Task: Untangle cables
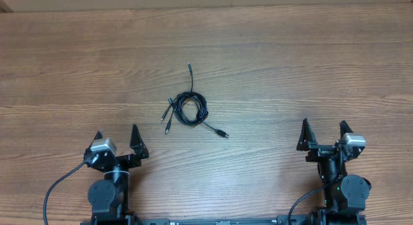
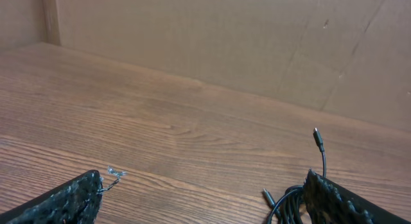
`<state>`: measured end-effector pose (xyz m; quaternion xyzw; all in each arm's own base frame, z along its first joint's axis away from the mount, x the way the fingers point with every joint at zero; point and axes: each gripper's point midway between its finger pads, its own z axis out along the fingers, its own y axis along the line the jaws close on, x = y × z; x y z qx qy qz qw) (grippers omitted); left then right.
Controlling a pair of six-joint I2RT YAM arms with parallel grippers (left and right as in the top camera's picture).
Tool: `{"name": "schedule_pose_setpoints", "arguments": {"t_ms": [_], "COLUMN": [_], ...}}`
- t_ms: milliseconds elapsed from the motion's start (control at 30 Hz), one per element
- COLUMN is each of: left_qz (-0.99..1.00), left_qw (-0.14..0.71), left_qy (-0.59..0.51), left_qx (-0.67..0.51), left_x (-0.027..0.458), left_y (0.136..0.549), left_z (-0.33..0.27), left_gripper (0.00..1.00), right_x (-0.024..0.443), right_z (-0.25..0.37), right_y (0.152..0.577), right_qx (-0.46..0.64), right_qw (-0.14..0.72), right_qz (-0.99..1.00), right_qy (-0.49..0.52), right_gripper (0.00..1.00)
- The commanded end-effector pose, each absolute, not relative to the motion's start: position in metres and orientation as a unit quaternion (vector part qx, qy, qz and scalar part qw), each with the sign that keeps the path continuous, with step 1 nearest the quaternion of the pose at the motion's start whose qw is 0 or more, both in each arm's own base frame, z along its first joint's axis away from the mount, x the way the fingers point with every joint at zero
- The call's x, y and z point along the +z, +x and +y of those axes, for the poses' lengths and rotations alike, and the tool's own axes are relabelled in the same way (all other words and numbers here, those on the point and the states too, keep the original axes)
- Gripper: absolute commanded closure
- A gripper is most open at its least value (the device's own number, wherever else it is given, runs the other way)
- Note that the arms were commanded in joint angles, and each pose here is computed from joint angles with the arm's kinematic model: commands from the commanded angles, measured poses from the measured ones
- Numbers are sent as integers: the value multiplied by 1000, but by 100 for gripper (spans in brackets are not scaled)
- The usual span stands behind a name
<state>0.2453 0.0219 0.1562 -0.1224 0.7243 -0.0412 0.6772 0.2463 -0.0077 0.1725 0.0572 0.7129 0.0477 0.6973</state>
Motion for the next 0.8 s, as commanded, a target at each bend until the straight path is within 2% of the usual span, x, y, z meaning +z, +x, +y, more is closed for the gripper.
{"name": "schedule_pose_setpoints", "arguments": {"t_ms": [0,767], "left_qz": [722,722], "left_qw": [680,680], "left_qy": [-124,-124], "left_qx": [-31,-31], "left_x": [157,157], "left_y": [245,245], "left_z": [25,25], "left_gripper": [1,0], "right_x": [171,172], "right_z": [-8,-13], "right_y": [246,246], "right_qx": [45,34], "right_qw": [698,700], "right_qz": [712,710], "right_qy": [56,66], "right_gripper": [0,0]}}
